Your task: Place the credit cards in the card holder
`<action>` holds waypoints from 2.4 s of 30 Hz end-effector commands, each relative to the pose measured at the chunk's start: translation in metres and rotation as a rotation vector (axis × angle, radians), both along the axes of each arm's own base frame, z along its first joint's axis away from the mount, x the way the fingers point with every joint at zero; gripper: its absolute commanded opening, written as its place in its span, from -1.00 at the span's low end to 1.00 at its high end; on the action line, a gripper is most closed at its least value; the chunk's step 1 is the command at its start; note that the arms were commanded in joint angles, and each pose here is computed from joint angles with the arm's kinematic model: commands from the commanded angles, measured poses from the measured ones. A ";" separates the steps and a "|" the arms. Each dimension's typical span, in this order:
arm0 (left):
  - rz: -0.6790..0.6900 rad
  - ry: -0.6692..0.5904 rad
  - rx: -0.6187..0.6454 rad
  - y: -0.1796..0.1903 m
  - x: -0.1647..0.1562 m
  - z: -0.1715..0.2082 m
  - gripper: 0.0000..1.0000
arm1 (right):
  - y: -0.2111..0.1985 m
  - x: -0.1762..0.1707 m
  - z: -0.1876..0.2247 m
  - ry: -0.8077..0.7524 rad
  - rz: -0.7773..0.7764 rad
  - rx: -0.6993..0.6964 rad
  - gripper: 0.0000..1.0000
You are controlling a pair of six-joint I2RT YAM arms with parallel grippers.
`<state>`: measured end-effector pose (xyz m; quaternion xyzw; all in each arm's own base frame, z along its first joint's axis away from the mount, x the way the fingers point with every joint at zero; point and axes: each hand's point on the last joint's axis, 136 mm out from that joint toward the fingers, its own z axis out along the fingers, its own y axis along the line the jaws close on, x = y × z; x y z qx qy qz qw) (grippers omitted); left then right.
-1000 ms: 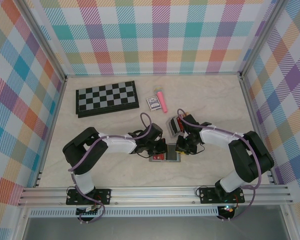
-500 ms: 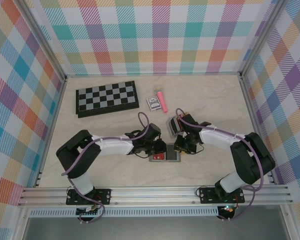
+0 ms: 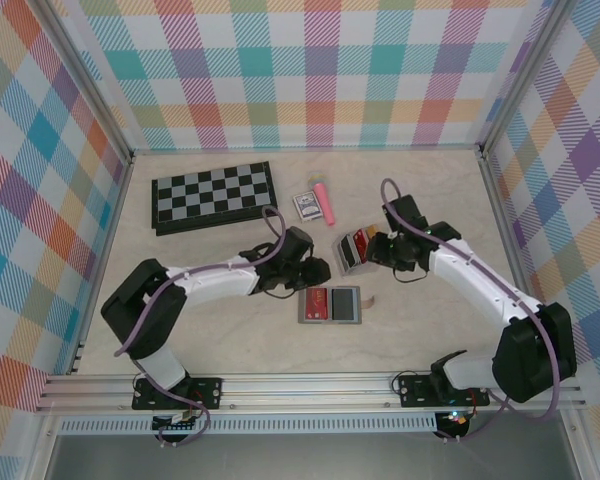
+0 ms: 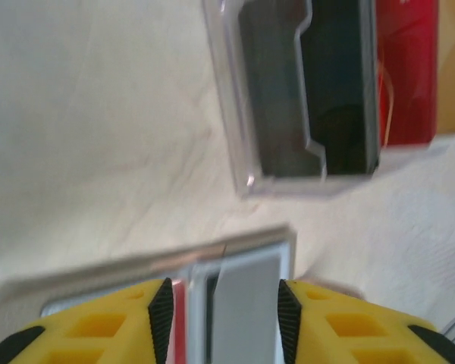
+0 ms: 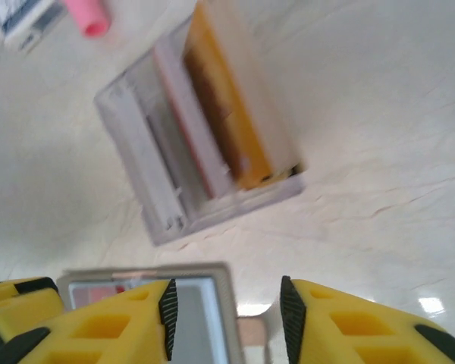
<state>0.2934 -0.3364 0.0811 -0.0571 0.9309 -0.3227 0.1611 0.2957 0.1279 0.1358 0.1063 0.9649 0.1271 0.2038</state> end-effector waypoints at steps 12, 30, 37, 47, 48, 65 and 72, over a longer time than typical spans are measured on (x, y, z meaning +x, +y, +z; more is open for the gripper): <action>0.006 0.085 -0.074 -0.046 0.055 -0.012 -0.02 | -0.010 0.027 -0.002 0.056 0.062 -0.078 -0.08; -0.007 0.130 0.124 -0.014 0.047 -0.057 -0.41 | -0.010 0.042 -0.018 0.110 0.189 -0.192 -0.06; -0.035 0.102 0.145 -0.007 0.048 -0.049 -0.44 | 0.009 0.050 -0.022 0.123 0.288 -0.216 0.00; -0.041 0.111 0.128 -0.009 0.045 -0.047 -0.44 | 0.009 0.060 -0.041 0.165 0.285 -0.261 0.02; -0.041 0.113 0.126 -0.009 0.045 -0.048 -0.44 | 0.010 0.060 -0.043 0.171 0.288 -0.261 0.02; -0.035 0.116 0.125 -0.006 0.042 -0.048 -0.45 | -0.006 0.068 -0.031 0.145 0.266 -0.394 0.00; -0.035 0.119 0.120 -0.007 0.042 -0.049 -0.45 | 0.002 0.066 -0.027 0.140 0.284 -0.350 -0.11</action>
